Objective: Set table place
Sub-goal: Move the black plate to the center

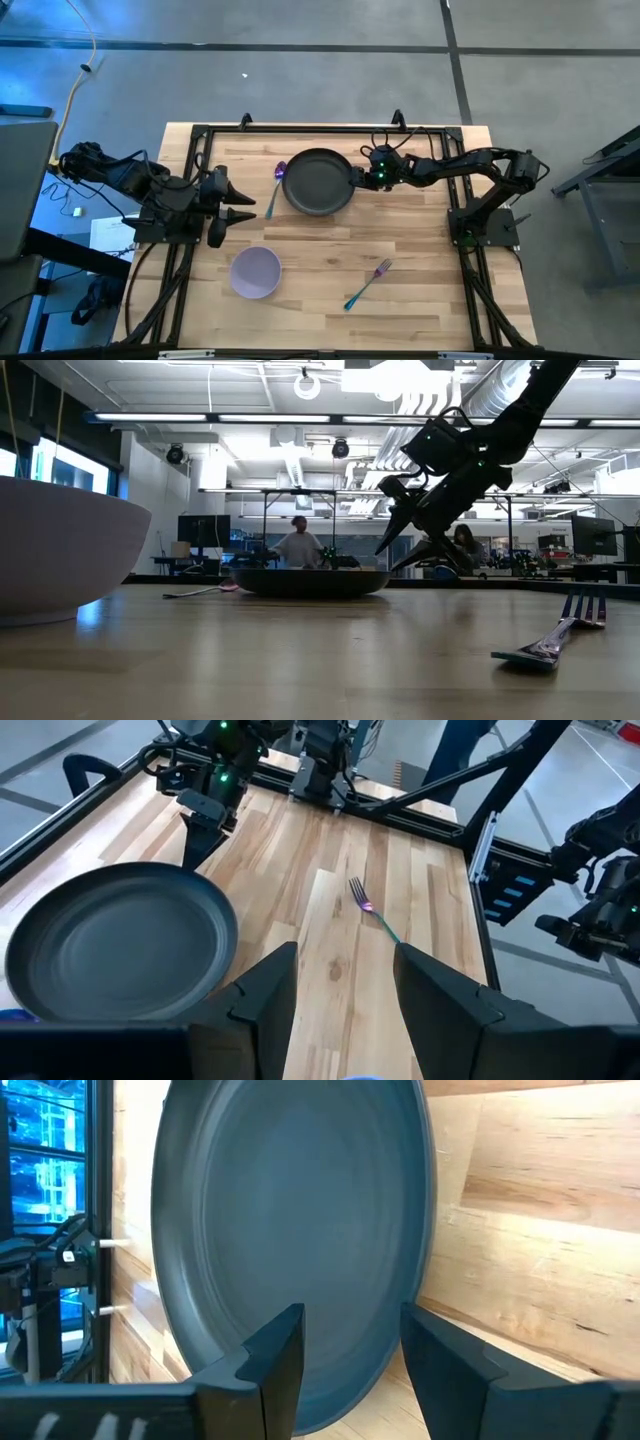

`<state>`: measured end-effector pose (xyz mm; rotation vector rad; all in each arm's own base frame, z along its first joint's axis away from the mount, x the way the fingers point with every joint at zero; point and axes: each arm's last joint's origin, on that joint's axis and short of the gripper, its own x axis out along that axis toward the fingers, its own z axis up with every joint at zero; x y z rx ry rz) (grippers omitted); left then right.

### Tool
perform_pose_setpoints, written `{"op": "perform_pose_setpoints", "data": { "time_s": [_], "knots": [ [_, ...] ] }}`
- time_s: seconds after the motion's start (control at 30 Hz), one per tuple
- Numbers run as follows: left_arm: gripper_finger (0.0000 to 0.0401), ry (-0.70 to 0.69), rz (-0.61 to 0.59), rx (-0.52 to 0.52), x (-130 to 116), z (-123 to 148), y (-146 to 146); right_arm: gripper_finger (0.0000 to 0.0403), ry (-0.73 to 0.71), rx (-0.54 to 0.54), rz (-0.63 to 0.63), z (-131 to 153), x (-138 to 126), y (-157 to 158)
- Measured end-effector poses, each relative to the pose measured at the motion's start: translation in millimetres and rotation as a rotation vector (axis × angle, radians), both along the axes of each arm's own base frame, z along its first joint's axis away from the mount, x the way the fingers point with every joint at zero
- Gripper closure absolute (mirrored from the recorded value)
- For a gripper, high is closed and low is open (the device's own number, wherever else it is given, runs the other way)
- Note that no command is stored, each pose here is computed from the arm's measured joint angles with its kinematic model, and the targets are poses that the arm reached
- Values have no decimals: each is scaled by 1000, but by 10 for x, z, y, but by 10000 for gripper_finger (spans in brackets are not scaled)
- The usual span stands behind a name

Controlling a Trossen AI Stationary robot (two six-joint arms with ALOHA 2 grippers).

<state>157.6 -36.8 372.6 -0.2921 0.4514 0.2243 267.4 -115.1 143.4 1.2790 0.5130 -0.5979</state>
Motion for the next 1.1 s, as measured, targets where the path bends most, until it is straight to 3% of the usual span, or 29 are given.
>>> {"op": "perform_pose_setpoints", "data": {
  "time_s": [1.1],
  "knots": [
    [245,35,38,-16,-23,-37,12,247,83,-30,-124,-52,-49,-37]
  ]
}}
